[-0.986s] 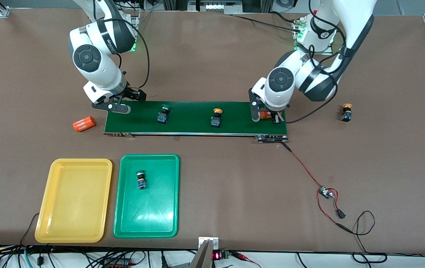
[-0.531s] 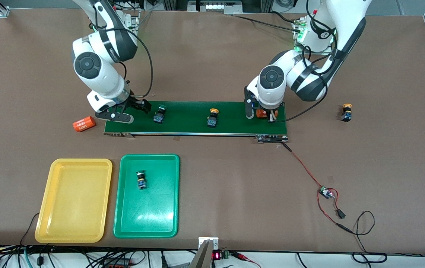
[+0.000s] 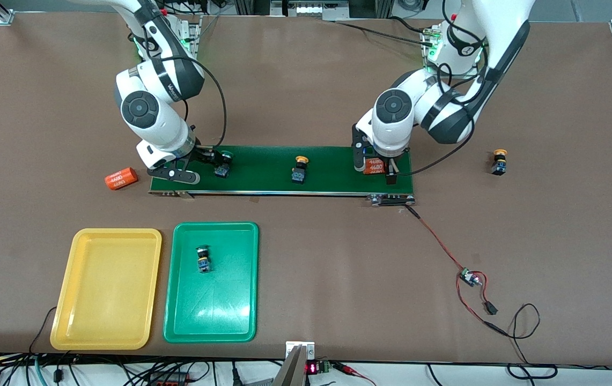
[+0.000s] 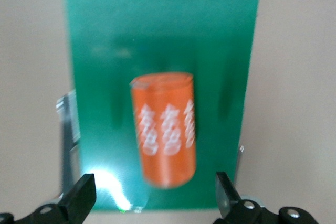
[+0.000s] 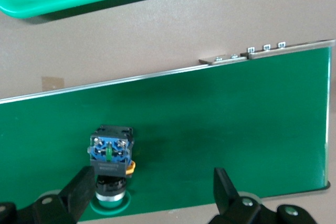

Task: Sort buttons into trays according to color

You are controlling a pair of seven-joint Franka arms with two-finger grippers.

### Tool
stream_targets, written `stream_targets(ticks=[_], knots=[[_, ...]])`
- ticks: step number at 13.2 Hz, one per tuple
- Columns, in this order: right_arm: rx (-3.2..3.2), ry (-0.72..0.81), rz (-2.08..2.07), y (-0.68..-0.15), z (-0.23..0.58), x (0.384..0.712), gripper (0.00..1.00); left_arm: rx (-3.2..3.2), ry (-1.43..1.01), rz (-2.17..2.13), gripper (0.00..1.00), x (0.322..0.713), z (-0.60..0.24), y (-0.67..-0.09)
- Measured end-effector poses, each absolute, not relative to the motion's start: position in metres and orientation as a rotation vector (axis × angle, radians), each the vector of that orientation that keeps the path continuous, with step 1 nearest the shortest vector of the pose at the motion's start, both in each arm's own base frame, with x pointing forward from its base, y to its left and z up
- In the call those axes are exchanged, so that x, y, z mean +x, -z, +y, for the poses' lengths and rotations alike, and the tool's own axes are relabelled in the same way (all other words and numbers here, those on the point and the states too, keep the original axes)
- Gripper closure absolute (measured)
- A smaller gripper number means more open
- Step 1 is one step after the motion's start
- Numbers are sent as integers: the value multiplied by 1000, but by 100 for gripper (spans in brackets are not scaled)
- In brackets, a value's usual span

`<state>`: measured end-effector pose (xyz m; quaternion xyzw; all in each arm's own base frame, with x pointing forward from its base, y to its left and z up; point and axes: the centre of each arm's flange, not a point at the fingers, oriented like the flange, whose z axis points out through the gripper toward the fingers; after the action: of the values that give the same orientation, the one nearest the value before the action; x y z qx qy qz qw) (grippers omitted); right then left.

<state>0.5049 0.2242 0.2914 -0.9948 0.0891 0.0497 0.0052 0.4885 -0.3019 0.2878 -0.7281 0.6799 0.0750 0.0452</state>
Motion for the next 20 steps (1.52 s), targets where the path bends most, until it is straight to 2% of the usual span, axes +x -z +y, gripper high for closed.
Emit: stream_targets(ticks=[4,6,8,11,15,17,19,20], knots=[[-3107,-158,286,-282,223,508,0,-2508,-137,1791,0,525,-223,-359],[-3106,-157,294,-280,220,509,0,-2650,-121,1612,0,548,-153,-368],[-3105,-160,296,-278,220,510,0,-2785,-154,1433,0,564,-77,-354],[-3104,-159,299,-277,219,510,0,-3036,-218,1129,0,567,35,-314],[-3106,-152,304,-270,214,514,0,-3212,-271,884,0,555,111,-272],[-3123,-139,292,-262,209,516,4,-3234,-281,818,0,551,121,-259],[-3130,-139,284,-254,209,517,20,-3250,-279,737,0,542,125,-241],[-3131,-137,274,-252,210,517,21,-3259,-283,690,0,534,124,-230]])
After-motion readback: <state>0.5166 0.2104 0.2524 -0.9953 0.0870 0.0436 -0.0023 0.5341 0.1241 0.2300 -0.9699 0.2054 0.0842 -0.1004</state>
